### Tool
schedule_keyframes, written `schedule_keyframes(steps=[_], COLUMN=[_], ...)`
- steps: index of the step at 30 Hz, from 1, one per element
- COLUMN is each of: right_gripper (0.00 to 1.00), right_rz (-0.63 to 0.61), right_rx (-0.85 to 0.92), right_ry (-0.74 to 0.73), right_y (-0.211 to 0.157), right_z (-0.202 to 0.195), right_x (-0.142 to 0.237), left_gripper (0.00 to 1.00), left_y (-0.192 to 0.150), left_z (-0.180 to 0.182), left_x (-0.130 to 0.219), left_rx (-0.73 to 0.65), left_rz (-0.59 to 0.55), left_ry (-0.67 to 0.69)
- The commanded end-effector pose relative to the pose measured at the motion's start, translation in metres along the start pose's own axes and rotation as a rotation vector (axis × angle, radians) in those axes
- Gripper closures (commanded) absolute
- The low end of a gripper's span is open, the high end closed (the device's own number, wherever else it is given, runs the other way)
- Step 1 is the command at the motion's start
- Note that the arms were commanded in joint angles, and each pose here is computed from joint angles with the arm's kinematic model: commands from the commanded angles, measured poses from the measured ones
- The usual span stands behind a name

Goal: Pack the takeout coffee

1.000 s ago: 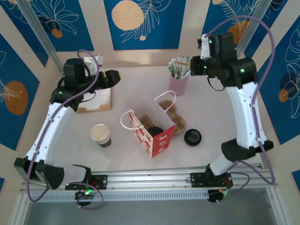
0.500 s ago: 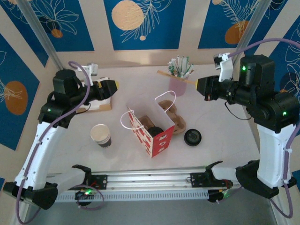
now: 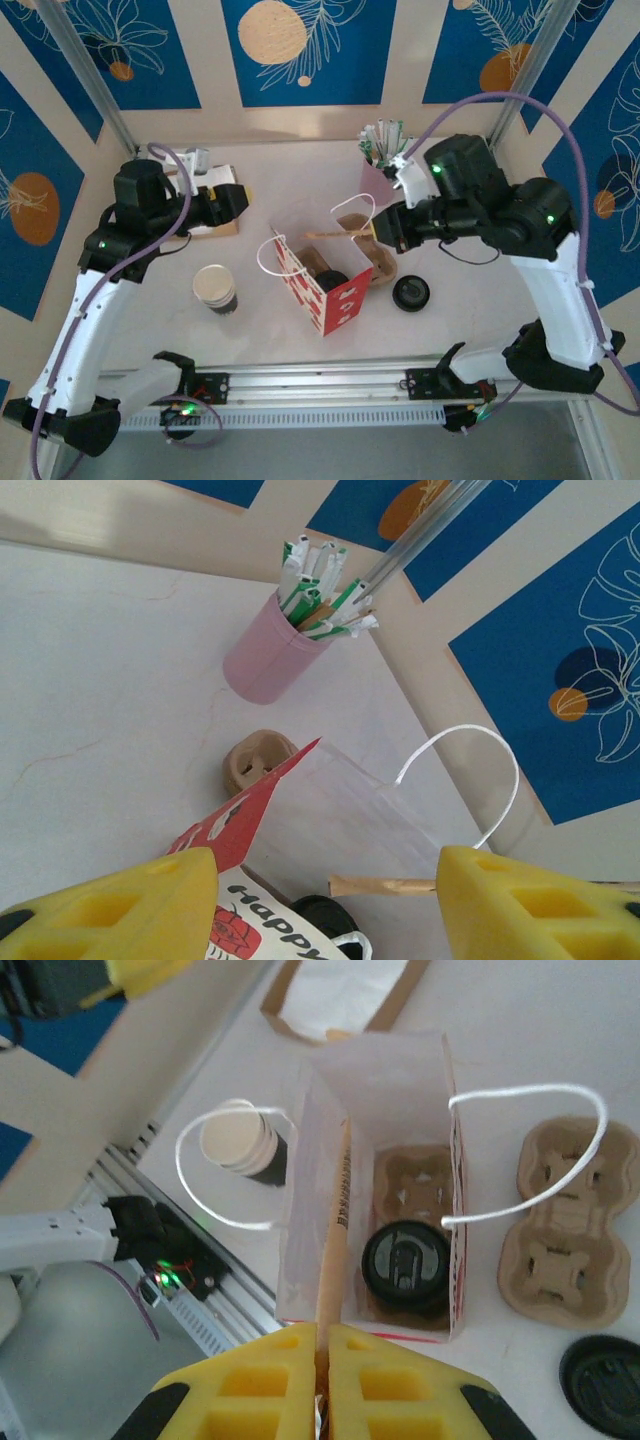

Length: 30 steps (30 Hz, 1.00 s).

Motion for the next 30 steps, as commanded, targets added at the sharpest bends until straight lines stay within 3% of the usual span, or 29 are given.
schedule_keyframes(steps=[1,9,19,30], right_gripper=[0.88,0.88,0.88,0.88], right_rz=[0.083,0.200,0.294,0.352], right_rx=[-0.001,0.045,0.064,0.060], right_ry=[-0.098,-0.153,-0.110,-0.090], right_y=[0.002,0.028,0.049,0.052], right_z=[-0.001,0.003,0.006,0.002], right_x=[-0.020,-0.079,-0.144,-0.188], left_gripper=[0.41,0.40,0.40,0.40], left_y=[-0.008,-0.013,-0.018,-0.021], left_z=[0.004,0.013,0.022,0.031], left_x=[0.000,-0.005,-0.013,-0.023], left_rx=[-0.029,-0.049,-0.077,-0.076], left_rz=[0.020,0.043,0.073,0.085], left_ry=[0.027,0.058,0.083,0.103])
Point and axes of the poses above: each hand's point on the last joint's axis, 136 mm out from that joint toward the fingers, its own x axis back along the fingers, its own z axis along the line the jaws close on, y = z × x, the point moved 8 cm from there along x, back along the fingers, and after that the axes turned 7 degrees about x, right-handed, at the moved point
